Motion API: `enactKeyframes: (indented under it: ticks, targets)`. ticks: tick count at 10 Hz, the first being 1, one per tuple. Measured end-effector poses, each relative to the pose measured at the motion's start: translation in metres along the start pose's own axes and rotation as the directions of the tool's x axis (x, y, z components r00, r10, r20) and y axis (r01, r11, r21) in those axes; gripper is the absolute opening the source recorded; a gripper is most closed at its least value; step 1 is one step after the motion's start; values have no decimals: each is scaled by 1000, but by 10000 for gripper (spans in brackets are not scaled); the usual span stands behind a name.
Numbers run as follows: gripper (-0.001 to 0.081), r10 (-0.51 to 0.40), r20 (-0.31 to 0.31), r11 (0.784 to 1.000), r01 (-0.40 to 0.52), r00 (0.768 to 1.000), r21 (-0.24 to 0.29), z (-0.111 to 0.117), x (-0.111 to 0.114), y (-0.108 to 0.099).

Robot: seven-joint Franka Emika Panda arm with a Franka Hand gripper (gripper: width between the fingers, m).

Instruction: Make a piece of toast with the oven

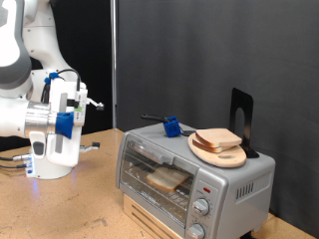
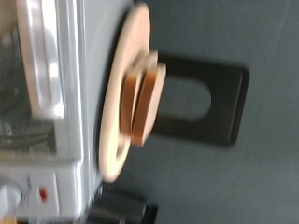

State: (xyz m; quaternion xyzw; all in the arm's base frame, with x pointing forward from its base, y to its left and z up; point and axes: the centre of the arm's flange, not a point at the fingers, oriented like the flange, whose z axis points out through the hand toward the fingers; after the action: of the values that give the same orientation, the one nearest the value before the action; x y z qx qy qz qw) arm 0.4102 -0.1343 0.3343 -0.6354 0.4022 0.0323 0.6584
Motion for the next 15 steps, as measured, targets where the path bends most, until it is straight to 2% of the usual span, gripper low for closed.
enactKeyframes:
  ticks: [1, 2, 3, 4, 5, 6, 7, 8, 9, 10, 11, 12, 14, 15]
  targets:
    - [803, 2, -25, 1000, -2, 1000, 19, 1, 11, -9]
    - [803, -5, -66, 1000, 6, 998, 8, 1, 23, -16]
    - [803, -16, -122, 1000, 15, 992, -8, 1, 35, -23]
    - [803, -32, -182, 999, 32, 983, -1, 3, 47, -32]
    - [803, -38, -210, 999, 39, 977, -2, 6, 58, -34]
    - [803, -34, -184, 999, 31, 982, -22, 6, 56, -32]
    - [803, -53, -94, 993, 42, 994, -109, 7, 49, -28]
    - [803, -56, -19, 975, 50, 998, -215, 4, 45, -28]
    - [803, -42, 34, 946, 51, 999, -319, 3, 45, -31]
    - [803, -13, 68, 906, 41, 998, -422, 4, 51, -34]
    - [803, 26, 94, 859, 26, 995, -511, 9, 68, -34]
    - [803, 13, 86, 879, 30, 996, -475, 10, 67, -35]
    - [803, 41, 112, 914, 8, 993, -405, 16, 67, -37]
    - [803, 30, 115, 933, 13, 993, -359, 24, 75, -42]
